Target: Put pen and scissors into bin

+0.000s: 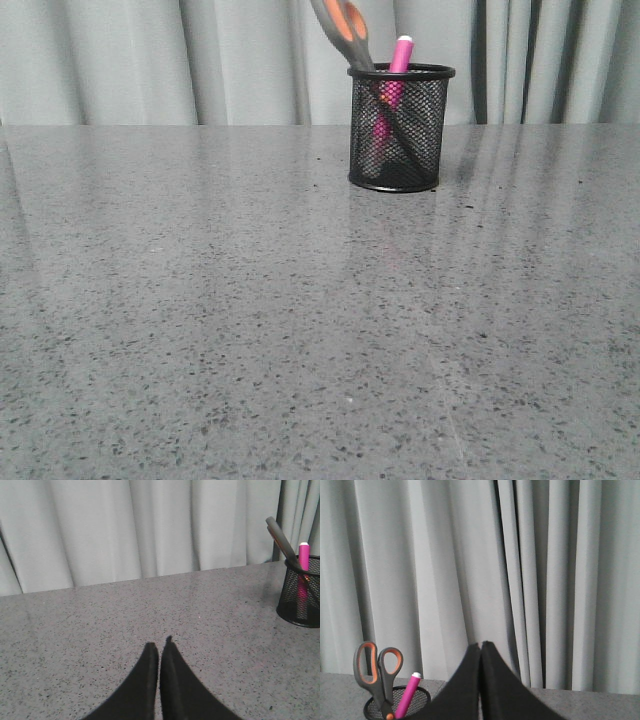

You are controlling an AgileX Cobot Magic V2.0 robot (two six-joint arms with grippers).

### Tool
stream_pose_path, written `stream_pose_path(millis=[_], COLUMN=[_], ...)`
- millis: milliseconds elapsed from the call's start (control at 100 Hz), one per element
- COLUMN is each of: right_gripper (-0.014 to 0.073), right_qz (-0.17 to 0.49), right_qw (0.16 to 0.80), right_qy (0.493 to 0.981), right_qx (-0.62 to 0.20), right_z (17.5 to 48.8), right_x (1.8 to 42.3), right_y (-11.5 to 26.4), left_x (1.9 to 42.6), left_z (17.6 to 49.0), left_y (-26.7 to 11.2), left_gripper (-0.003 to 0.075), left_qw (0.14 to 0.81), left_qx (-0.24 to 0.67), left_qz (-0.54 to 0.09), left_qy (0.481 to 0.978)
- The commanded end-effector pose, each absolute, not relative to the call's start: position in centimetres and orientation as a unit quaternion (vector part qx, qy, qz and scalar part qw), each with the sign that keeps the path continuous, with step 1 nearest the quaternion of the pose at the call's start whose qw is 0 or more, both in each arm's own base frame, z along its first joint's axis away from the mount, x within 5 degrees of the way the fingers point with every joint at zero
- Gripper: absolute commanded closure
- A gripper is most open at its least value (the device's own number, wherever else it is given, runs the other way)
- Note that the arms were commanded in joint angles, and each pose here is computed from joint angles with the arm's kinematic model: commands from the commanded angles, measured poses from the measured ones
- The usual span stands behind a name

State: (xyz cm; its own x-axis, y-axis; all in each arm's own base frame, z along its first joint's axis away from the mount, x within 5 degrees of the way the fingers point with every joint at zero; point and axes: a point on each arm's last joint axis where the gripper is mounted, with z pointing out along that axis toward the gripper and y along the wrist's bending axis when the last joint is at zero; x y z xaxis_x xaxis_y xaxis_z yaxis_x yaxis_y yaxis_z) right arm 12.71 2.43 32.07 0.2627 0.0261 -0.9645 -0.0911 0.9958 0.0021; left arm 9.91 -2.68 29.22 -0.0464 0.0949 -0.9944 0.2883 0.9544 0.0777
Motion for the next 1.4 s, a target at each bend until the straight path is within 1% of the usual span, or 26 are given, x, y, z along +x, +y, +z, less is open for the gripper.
stream_pose_path(millis=[0, 140, 180, 320, 420, 570, 730, 1390], right_gripper=[0.0671, 0.0671, 0.0671, 0.0671, 0.0671, 0.0671, 0.0671, 0.0671], right_qz=[0.018, 0.022, 0.026, 0.046, 0.050, 0.050, 0.050, 0.050], right_qw=[0.819, 0.826, 0.824, 0.817, 0.824, 0.822, 0.822, 0.822], right_qy=[0.573, 0.562, 0.566, 0.573, 0.563, 0.566, 0.566, 0.566], right_qx=[-0.028, -0.025, -0.028, -0.038, -0.035, -0.037, -0.037, -0.037], right_z=[31.7, 28.9, 28.1, 26.7, 26.5, 26.2, 26.2, 26.2], right_x=[10.7, 8.4, 8.0, 6.9, 6.5, 6.4, 6.5, 6.5], right_y=[1.5, 0.6, 0.5, 0.4, 0.3, 0.3, 0.3, 0.3], left_x=[8.9, 6.9, 6.4, 5.1, 4.7, 4.8, 4.8, 4.7], left_z=[29.7, 28.7, 28.3, 27.1, 26.4, 25.7, 25.7, 25.7], left_y=[-2.1, -1.4, -1.3, -1.2, -1.1, -1.1, -1.2, -1.2], left_gripper=[0.0739, 0.0739, 0.0739, 0.0739, 0.0739, 0.0739, 0.0739, 0.0739], left_qw=[0.707, 0.741, 0.748, 0.766, 0.772, 0.767, 0.765, 0.765], left_qx=[0.099, 0.056, 0.047, 0.035, 0.034, 0.027, 0.015, 0.016], left_qz=[-0.065, -0.063, -0.067, -0.082, -0.083, -0.092, -0.114, -0.114], left_qy=[0.697, 0.667, 0.659, 0.637, 0.630, 0.635, 0.634, 0.634])
